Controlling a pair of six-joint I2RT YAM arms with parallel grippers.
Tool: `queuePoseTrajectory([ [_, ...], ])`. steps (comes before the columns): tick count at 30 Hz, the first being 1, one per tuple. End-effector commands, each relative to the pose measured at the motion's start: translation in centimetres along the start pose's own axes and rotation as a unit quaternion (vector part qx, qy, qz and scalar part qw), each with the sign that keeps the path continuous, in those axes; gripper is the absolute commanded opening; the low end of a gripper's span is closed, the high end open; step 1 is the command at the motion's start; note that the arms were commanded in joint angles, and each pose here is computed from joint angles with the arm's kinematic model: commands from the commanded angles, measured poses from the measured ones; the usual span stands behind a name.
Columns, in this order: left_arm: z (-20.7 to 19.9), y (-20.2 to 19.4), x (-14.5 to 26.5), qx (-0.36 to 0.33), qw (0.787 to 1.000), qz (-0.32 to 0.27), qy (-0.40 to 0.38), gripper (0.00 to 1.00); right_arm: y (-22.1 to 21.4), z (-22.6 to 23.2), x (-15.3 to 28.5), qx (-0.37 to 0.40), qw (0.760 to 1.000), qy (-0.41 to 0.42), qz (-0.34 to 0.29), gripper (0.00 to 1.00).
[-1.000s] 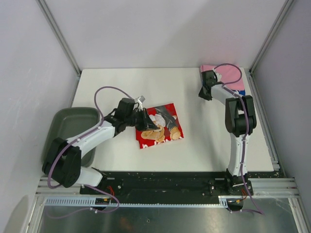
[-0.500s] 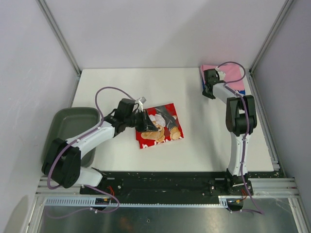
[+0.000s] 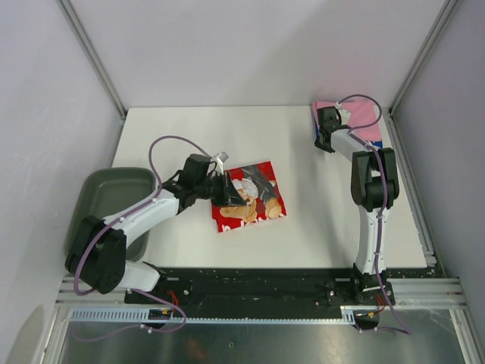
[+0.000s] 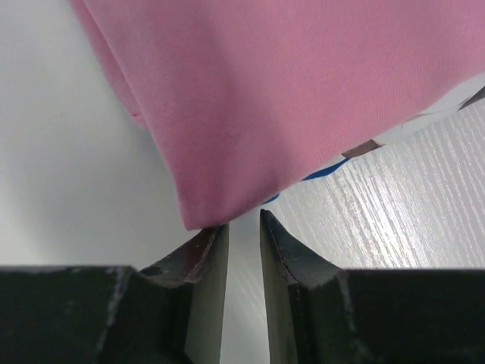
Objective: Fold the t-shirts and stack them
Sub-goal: Put the neatly folded tshirt into the corner of the board with both arms
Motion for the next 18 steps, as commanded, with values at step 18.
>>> queuePoseTrajectory([
  [18,0.5,-0.7,-0.3,-0.006,1.0,0.014,-0.009,0.07,2.3,1.1,-0.6,-0.01,1.0,0.002,-0.023,0.32],
])
Point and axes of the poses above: each gripper's point midway between its finger pads, its own x axis back along the fingers, its own z axis along the line the jaws close on, y = z × x, the point moved 5 cm from there along x, back along the fingers, and after that the axes turned 10 degrees about -x, right-handed, at the moved point
